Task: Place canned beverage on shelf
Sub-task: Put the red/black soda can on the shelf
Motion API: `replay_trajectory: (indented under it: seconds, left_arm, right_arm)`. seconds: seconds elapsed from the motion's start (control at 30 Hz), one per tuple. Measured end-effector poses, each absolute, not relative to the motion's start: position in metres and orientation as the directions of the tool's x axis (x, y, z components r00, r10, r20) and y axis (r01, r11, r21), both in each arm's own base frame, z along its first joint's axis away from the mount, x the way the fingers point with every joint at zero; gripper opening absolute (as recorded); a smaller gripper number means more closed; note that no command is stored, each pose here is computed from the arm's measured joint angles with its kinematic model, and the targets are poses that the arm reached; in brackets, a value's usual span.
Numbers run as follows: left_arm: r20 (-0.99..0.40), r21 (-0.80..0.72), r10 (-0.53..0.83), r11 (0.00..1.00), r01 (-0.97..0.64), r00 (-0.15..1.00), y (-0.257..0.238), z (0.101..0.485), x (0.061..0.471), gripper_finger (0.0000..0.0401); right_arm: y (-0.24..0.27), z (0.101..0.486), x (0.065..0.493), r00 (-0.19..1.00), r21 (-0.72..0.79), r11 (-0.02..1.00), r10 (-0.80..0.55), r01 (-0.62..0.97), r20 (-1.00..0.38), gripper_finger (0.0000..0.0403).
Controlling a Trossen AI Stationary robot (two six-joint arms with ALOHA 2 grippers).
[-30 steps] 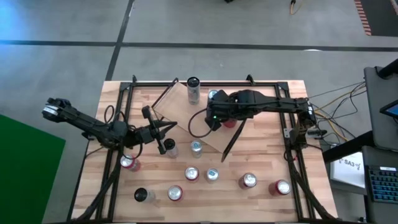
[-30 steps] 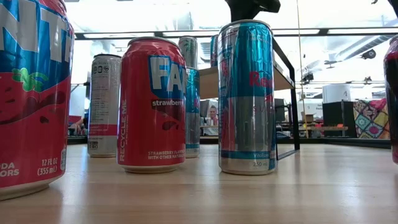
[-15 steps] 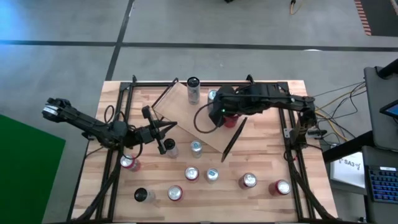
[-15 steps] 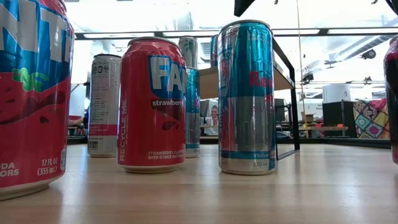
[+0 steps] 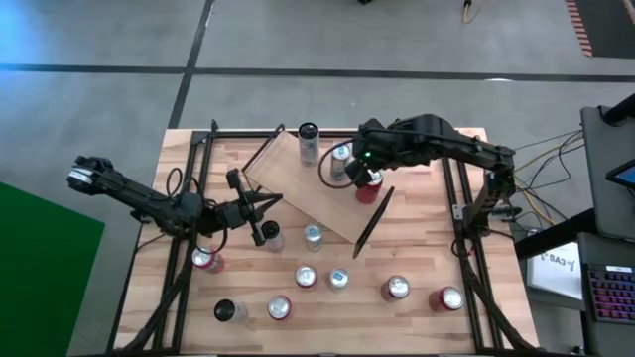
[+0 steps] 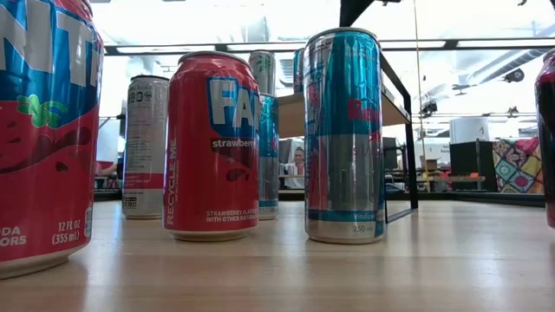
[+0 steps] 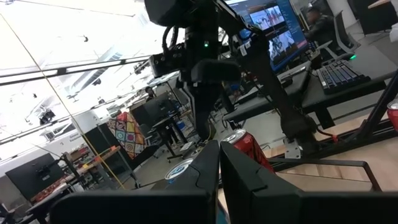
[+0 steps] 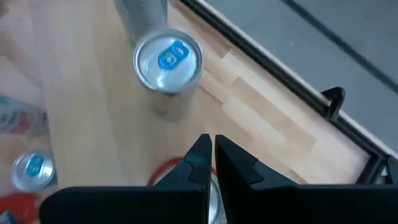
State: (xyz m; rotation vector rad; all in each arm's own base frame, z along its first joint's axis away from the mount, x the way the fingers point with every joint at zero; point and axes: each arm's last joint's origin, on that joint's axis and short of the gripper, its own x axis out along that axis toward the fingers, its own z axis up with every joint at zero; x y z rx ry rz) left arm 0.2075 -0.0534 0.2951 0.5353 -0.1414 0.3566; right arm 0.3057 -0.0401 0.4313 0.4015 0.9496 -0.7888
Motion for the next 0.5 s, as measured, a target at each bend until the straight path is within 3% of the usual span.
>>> replay_trajectory:
  seconds: [0.5]
  left_arm:
    - [0.222, 0.449, 0.295, 0.815, -0.366, 0.929, -0.053, 0.295, 0.208, 0.0000]
  right_arm:
    - [-0.039, 0.401, 0.248, 0.213, -0.044, 0.555, -0.389, 0.831, -0.896, 0.0012]
